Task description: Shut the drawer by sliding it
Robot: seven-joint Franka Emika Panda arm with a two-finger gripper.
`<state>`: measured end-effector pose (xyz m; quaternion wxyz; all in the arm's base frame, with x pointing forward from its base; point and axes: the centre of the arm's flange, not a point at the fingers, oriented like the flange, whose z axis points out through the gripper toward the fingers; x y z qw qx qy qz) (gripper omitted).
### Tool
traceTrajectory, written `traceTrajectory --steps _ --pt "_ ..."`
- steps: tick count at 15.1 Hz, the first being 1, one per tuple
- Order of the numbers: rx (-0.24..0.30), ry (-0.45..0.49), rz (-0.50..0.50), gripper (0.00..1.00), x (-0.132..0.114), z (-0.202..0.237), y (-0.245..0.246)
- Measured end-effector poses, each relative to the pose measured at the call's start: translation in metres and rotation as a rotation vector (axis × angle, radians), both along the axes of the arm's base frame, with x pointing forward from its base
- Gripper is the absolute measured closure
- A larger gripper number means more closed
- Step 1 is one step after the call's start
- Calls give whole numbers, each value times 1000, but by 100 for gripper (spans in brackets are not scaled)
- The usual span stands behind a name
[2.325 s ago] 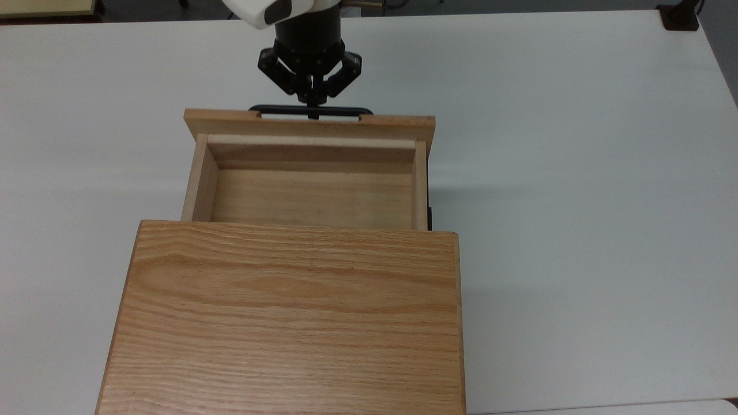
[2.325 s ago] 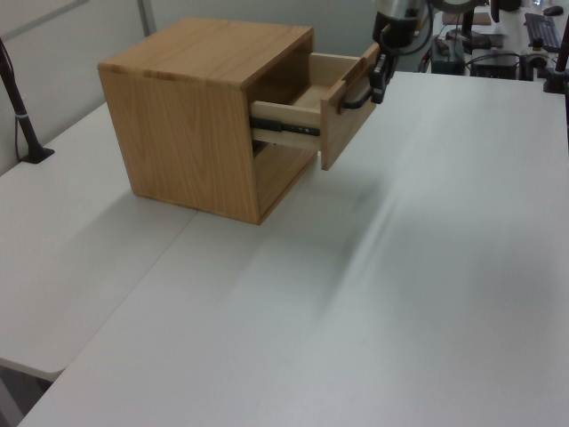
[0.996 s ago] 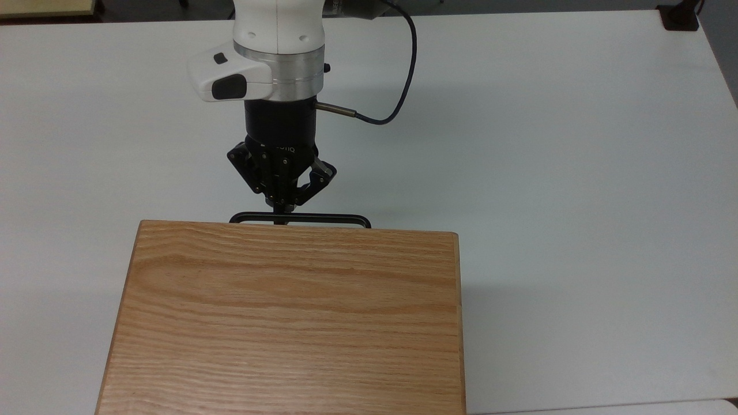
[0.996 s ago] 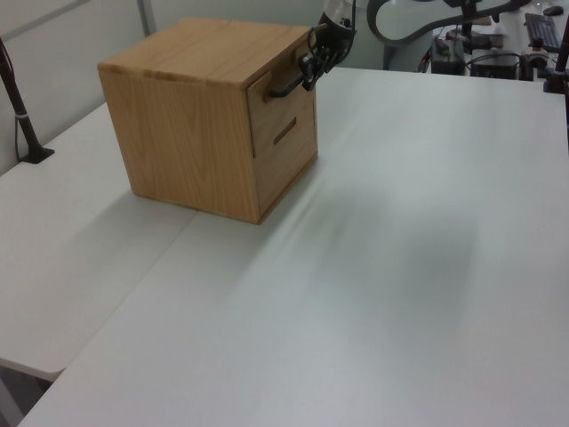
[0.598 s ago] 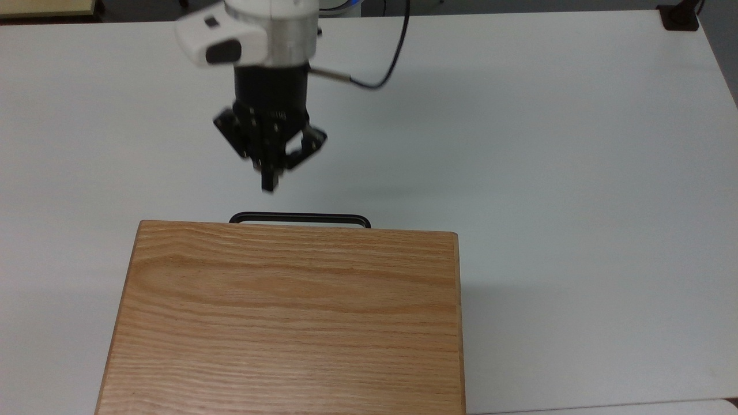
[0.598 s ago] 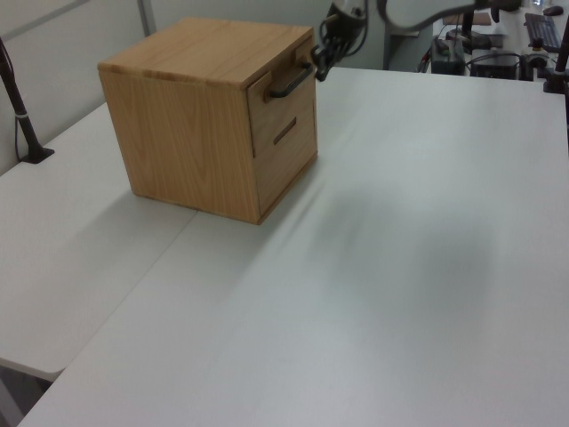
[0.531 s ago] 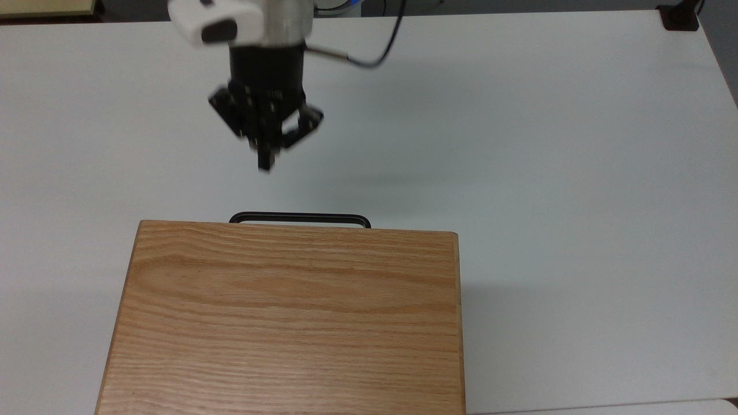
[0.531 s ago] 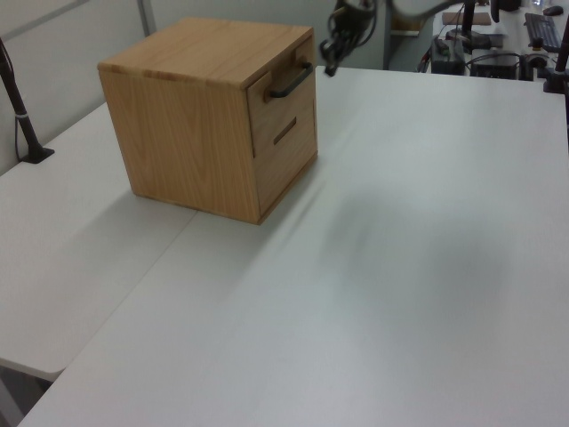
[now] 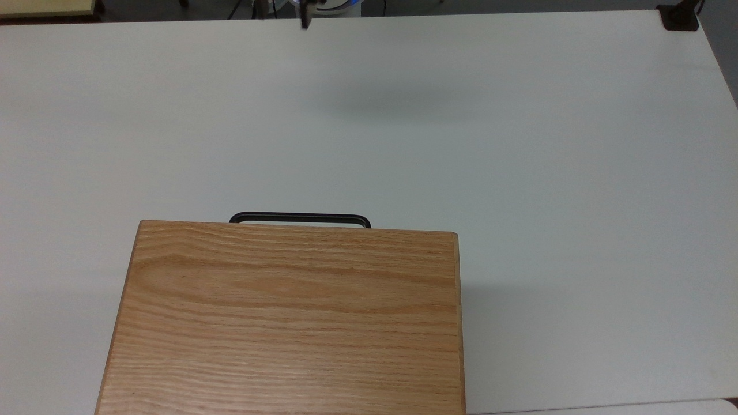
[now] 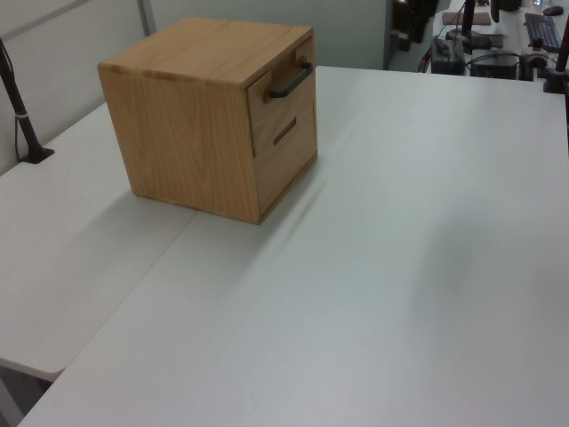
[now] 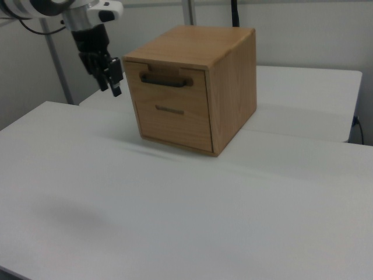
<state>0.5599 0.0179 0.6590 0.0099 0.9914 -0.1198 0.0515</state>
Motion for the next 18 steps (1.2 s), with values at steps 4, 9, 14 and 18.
traceTrajectory --steps 4,9,14,18 --pt "34 92 20 0 -31 1 10" --pt "18 98 190 0 -32 -10 16" --pt "4 57 268 0 -25 -9 7" --pt "3 54 269 0 -22 -12 7"
